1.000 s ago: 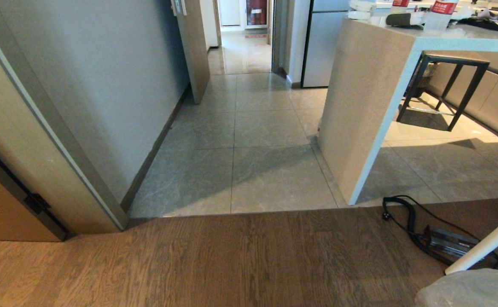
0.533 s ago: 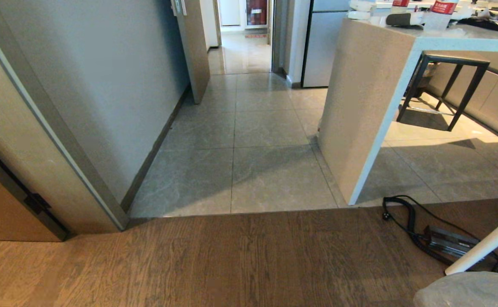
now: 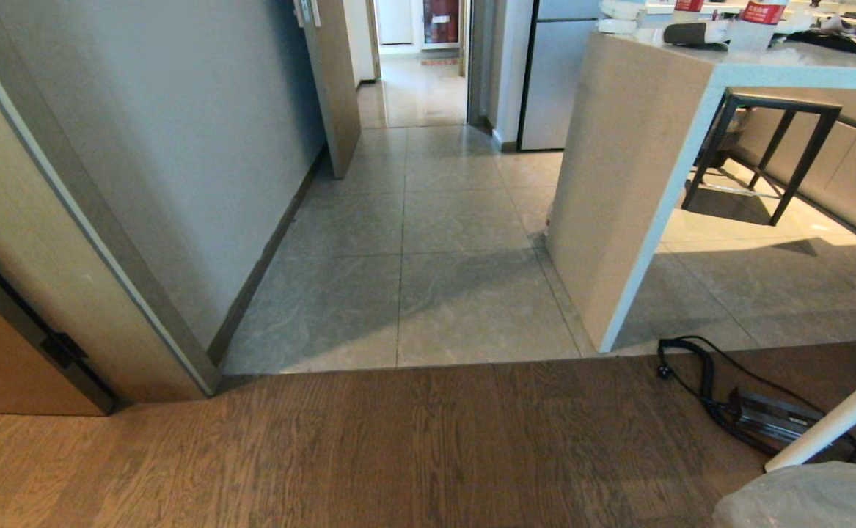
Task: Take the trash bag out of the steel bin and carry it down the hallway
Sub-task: Put the trash bag at the door
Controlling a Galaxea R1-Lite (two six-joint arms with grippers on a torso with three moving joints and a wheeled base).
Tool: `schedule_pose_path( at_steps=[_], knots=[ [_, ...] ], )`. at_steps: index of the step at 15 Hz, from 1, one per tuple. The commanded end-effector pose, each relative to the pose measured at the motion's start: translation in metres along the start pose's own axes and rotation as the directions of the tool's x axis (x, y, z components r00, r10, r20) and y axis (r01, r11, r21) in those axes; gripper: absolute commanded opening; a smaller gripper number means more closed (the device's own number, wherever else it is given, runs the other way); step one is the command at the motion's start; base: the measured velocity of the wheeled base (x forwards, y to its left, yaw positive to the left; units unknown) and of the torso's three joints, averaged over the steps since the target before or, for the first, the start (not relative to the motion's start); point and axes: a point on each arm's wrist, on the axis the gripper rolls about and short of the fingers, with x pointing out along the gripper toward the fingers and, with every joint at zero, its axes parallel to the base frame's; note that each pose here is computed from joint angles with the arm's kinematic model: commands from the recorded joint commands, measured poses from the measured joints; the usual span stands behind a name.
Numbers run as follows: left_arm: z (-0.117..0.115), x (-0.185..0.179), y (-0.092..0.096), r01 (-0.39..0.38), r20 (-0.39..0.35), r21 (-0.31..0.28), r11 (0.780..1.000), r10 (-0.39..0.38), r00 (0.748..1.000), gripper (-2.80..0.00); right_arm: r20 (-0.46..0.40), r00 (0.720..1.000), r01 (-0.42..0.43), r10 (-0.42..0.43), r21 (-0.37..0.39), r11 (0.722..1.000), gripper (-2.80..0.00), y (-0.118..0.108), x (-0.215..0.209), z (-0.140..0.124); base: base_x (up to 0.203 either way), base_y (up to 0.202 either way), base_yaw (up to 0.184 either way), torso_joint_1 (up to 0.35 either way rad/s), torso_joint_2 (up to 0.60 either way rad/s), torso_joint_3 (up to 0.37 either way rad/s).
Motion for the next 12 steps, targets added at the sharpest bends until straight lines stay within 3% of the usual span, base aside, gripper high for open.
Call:
schedule_pose_path(
  at_steps=[1, 12],
  knots=[
    [-0.0030, 0.0008, 0.0000, 0.000, -0.010, 0.001, 1.000, 0.000, 1.000, -2.80, 0.000, 1.000, -0.001, 0.001, 0.000, 1.000, -2.80, 0.0000, 0.0001, 0.0001, 0.000, 0.000, 0.000, 0.000, 0.00, 0.000],
    [-0.0030, 0.0008, 0.0000, 0.000, -0.010, 0.015, 1.000, 0.000, 1.000, -2.80, 0.000, 1.000, -0.003, 0.003, -0.003, 1.000, -2.80, 0.0000, 0.0001, 0.0001, 0.000, 0.000, 0.000, 0.000, 0.00, 0.000]
  ],
)
